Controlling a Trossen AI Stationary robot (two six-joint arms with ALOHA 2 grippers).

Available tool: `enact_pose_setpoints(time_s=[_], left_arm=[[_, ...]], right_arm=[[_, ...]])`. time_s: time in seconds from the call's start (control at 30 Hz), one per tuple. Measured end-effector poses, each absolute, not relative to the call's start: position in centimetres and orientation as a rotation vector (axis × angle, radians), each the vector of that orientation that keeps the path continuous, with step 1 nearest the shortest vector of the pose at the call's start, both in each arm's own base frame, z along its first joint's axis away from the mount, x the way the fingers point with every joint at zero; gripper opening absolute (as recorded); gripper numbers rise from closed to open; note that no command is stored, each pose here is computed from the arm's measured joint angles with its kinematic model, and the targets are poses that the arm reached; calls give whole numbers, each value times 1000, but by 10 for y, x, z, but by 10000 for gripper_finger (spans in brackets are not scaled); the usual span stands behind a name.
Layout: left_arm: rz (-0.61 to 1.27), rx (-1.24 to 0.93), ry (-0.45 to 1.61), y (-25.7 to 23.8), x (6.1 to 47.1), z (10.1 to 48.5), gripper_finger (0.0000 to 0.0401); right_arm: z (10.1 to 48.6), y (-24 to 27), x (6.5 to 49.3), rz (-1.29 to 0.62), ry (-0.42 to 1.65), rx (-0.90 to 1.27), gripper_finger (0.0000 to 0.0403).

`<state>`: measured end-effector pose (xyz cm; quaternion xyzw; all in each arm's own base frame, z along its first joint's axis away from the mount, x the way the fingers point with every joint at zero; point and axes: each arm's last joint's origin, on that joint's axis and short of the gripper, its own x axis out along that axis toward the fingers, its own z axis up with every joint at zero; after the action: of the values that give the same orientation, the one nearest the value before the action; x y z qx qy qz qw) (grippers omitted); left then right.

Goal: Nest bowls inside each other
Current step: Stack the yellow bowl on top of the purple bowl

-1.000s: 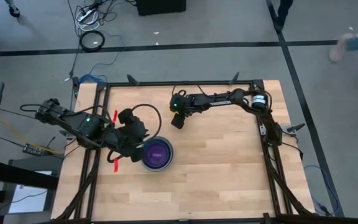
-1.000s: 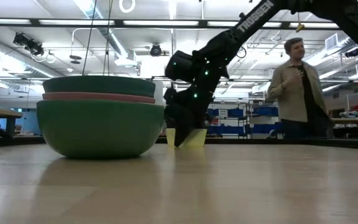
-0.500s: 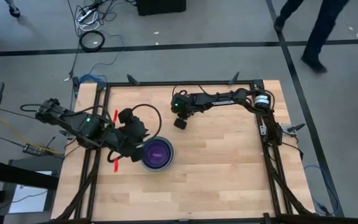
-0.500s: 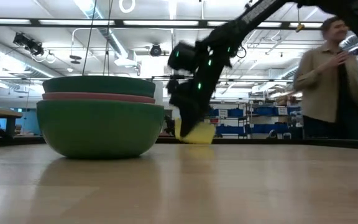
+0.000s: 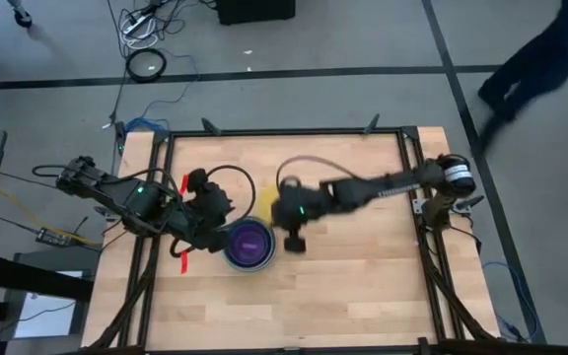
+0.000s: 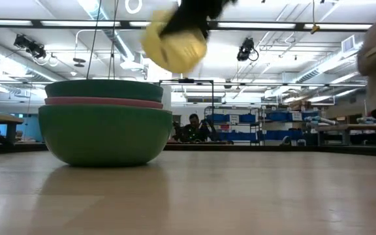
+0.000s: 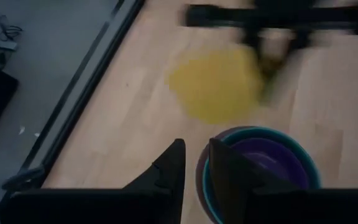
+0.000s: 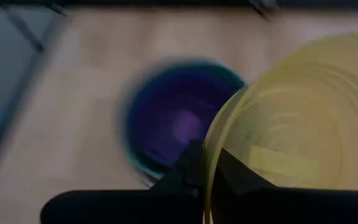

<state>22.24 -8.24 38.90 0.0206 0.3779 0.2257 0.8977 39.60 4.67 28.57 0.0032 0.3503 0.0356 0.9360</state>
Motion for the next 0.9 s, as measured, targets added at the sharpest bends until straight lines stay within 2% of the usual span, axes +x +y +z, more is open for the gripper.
enact_pose_setpoints(time_s=[0.17,0.37,0.73,0.9], left_arm=[[517,62,739,-81,223,391,81],[526,35,665,-83,228,395,81],[526,14,622,-84,231,398,81],[528,16,623,-84,231,398,81]], right_arm=[[285,102,405,183,560,-9,0],[277,110,424,167,425,16,0],[231,95,443,158,547,81,0],[228,97,445,178,551,99,7]])
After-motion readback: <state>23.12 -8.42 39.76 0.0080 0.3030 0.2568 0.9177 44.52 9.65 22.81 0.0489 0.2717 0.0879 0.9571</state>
